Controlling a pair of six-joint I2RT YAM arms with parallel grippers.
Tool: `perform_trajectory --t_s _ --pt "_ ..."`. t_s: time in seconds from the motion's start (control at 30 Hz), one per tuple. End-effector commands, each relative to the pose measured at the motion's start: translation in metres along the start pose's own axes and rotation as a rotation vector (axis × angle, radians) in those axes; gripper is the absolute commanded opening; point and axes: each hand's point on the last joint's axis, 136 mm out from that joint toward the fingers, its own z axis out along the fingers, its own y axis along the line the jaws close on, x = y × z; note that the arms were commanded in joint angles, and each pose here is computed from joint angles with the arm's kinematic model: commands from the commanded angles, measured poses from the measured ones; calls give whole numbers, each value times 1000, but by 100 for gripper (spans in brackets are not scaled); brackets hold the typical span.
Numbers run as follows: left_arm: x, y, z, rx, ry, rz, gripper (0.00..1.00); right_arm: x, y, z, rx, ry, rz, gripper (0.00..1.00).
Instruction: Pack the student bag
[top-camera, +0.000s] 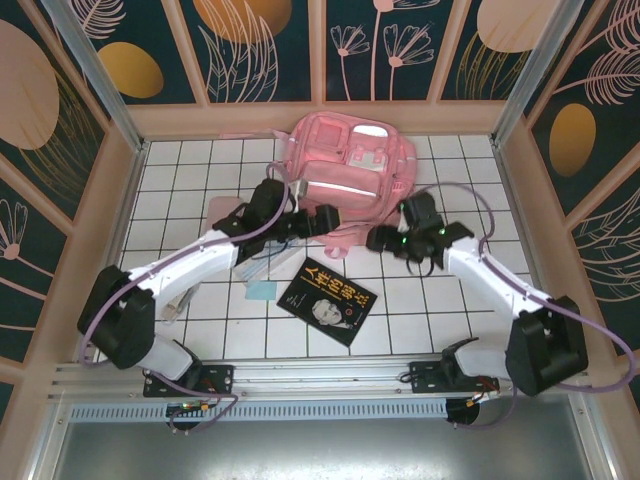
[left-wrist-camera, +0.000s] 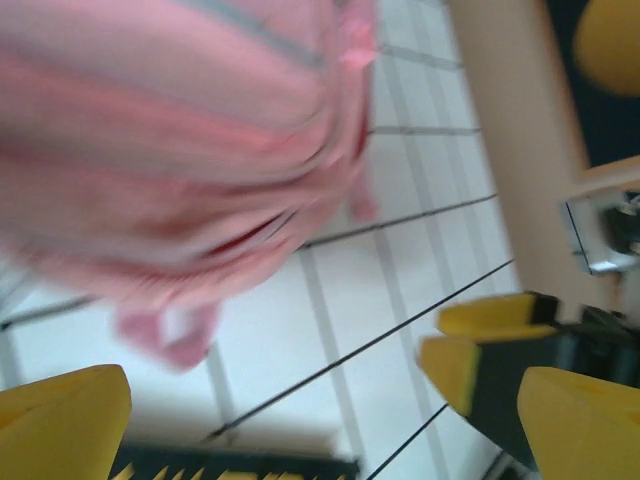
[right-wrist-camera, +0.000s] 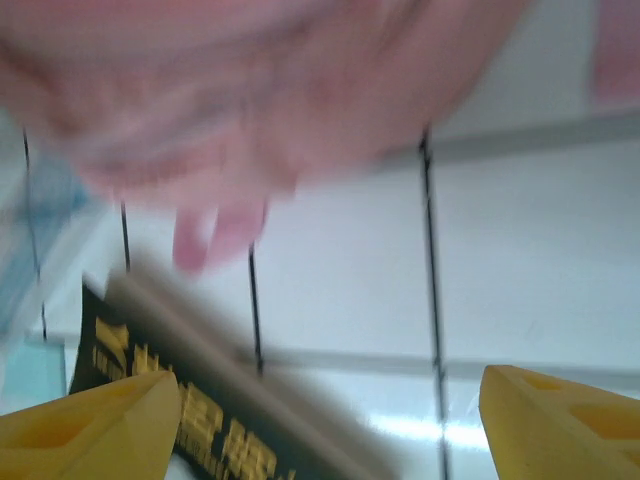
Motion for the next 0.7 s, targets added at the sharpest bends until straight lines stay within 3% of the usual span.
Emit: perform_trajectory --t_s 0.0,0.27,0.5,0.67 --pt "44 51 -10 -150 80 41 99 47 0 -8 -30 69 194 77" --pt "104 86 -5 -127 195 -56 94 108 7 -1 -172 129 220 74" --pt "110 104 6 -164 189 -79 91 126 -5 20 -198 138 232 74" --pt "117 116 18 -188 207 -93 82 125 1 26 -249 125 248 70"
